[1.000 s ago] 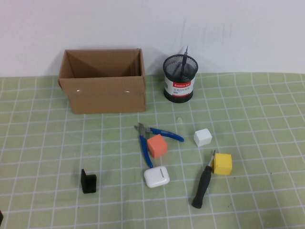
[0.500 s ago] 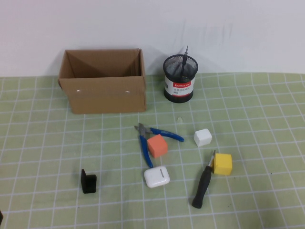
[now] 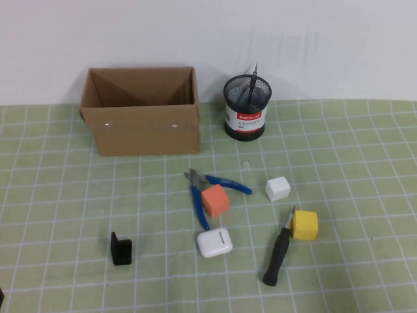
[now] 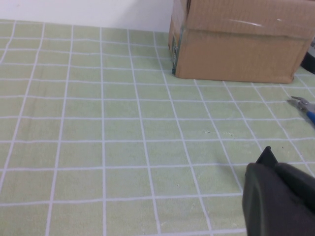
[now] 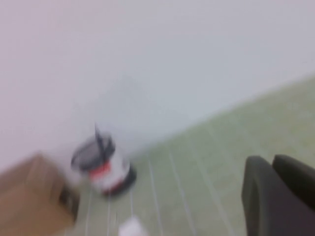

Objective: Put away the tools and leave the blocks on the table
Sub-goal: Pick up the black Screwdriver from the table

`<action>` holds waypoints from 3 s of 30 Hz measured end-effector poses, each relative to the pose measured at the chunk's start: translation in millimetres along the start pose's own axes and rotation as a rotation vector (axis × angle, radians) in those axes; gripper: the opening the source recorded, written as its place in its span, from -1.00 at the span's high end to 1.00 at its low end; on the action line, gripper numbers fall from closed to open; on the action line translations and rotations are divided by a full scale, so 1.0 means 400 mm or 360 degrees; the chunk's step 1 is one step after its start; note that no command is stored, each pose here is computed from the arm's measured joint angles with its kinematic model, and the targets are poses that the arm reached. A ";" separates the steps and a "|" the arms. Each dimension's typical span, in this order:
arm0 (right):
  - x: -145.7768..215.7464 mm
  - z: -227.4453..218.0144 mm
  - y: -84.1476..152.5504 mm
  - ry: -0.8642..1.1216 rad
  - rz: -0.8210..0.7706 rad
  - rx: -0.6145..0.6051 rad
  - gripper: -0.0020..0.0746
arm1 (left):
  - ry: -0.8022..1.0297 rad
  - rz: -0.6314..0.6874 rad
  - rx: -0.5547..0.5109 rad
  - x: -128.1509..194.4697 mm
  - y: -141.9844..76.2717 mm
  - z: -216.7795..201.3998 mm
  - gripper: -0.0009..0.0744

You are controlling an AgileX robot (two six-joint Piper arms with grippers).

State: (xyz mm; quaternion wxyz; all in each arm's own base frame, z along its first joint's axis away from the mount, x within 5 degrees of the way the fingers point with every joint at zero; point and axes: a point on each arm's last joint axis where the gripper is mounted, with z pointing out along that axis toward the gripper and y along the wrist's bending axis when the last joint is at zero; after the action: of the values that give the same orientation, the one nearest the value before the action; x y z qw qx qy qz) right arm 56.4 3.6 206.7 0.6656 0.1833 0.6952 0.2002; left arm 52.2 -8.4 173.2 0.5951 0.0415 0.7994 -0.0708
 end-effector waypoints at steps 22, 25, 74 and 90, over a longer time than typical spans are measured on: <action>-0.020 0.462 0.246 0.1874 -0.0453 0.0142 0.97 | 0.0000 0.0000 0.0000 0.000 0.000 0.000 0.98; 0.067 0.502 0.297 0.2027 -0.0507 0.0123 0.97 | 0.0000 0.0000 0.0000 0.000 0.000 0.000 0.98; 0.383 0.649 0.349 0.2279 -0.0633 0.0288 0.86 | -0.0001 0.0016 -0.0006 0.000 0.001 0.000 0.98; 0.140 0.634 0.468 0.1442 -0.0760 -0.0235 0.97 | -0.0001 0.0017 -0.0006 0.000 0.001 0.000 0.98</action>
State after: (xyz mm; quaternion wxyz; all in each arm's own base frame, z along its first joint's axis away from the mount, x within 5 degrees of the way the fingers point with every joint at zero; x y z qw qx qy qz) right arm 305.0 200.8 248.2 0.3361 -0.1329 0.9202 0.1506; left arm 52.2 -8.0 173.2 0.5958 0.0445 0.7992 -0.0661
